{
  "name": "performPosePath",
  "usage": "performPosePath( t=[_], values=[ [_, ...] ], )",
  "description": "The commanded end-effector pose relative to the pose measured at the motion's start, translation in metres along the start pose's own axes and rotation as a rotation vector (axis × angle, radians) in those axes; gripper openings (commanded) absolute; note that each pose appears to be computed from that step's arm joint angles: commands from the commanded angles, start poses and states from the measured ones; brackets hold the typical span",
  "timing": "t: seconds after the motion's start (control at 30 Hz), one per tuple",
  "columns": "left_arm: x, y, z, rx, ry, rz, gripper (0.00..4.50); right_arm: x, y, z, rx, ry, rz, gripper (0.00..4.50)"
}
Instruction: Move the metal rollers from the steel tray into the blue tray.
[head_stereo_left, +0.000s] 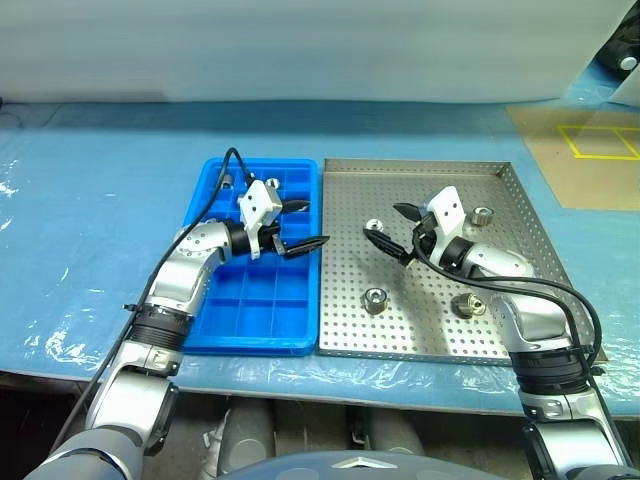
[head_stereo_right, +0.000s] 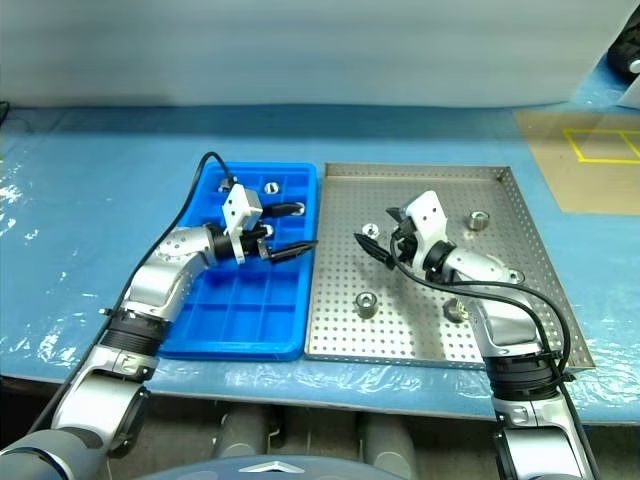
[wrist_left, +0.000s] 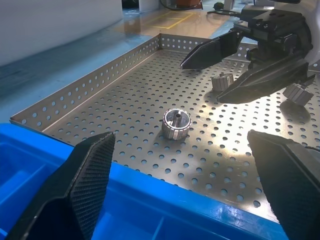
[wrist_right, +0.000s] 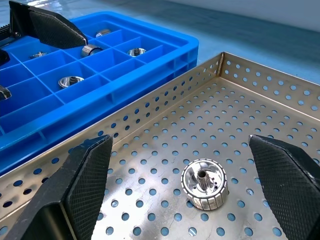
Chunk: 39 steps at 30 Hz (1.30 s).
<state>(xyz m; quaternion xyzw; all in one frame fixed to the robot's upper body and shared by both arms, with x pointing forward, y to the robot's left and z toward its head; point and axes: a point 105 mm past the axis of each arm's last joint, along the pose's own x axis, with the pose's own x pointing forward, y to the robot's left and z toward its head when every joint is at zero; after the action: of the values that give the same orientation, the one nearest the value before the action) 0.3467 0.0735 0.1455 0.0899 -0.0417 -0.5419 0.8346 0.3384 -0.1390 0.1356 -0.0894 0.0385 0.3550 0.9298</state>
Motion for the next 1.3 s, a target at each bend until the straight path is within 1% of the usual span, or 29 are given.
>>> performPosePath(
  t=[0.03,0.37,0.53,0.7,0.9,0.97,1.03,1.1,1.2,1.27,1.3],
  values=[
    [-0.001,0.004,0.014,0.046,-0.035,0.008,4.44,-0.002,-0.002,0.01,-0.026,-0.031,-0.008,4.49],
    [-0.001,0.004,0.014,0.045,-0.036,0.01,4.44,-0.002,-0.003,0.01,-0.023,-0.034,-0.01,4.49],
    [0.005,0.011,0.024,0.06,-0.058,0.02,4.44,-0.003,-0.004,0.011,-0.025,-0.037,-0.017,4.49],
    [0.019,0.015,0.033,0.091,-0.07,-0.023,4.44,-0.011,-0.014,0.016,-0.04,-0.041,-0.057,4.49],
    [0.051,0.028,0.04,0.135,-0.061,-0.051,4.44,-0.03,-0.028,0.019,-0.052,-0.048,-0.151,4.49],
    [0.062,0.03,0.039,0.165,-0.037,-0.071,4.44,-0.037,-0.031,0.021,-0.045,-0.057,-0.183,4.49],
    [0.074,0.029,0.044,0.159,-0.033,-0.111,4.44,-0.047,-0.035,0.023,-0.041,-0.064,-0.221,4.49],
    [0.085,0.027,0.043,0.161,-0.002,-0.146,4.44,-0.056,-0.038,0.024,-0.045,-0.062,-0.248,4.49],
    [0.098,0.022,0.033,0.224,0.101,-0.19,4.44,-0.066,-0.036,0.024,-0.05,-0.051,-0.272,4.49],
    [0.102,0.016,0.026,0.243,0.148,-0.23,4.44,-0.069,-0.033,0.024,-0.045,-0.054,-0.285,4.49],
    [0.104,0.015,0.02,0.259,0.195,-0.234,4.44,-0.07,-0.032,0.024,-0.044,-0.054,-0.293,4.49]
  ],
)
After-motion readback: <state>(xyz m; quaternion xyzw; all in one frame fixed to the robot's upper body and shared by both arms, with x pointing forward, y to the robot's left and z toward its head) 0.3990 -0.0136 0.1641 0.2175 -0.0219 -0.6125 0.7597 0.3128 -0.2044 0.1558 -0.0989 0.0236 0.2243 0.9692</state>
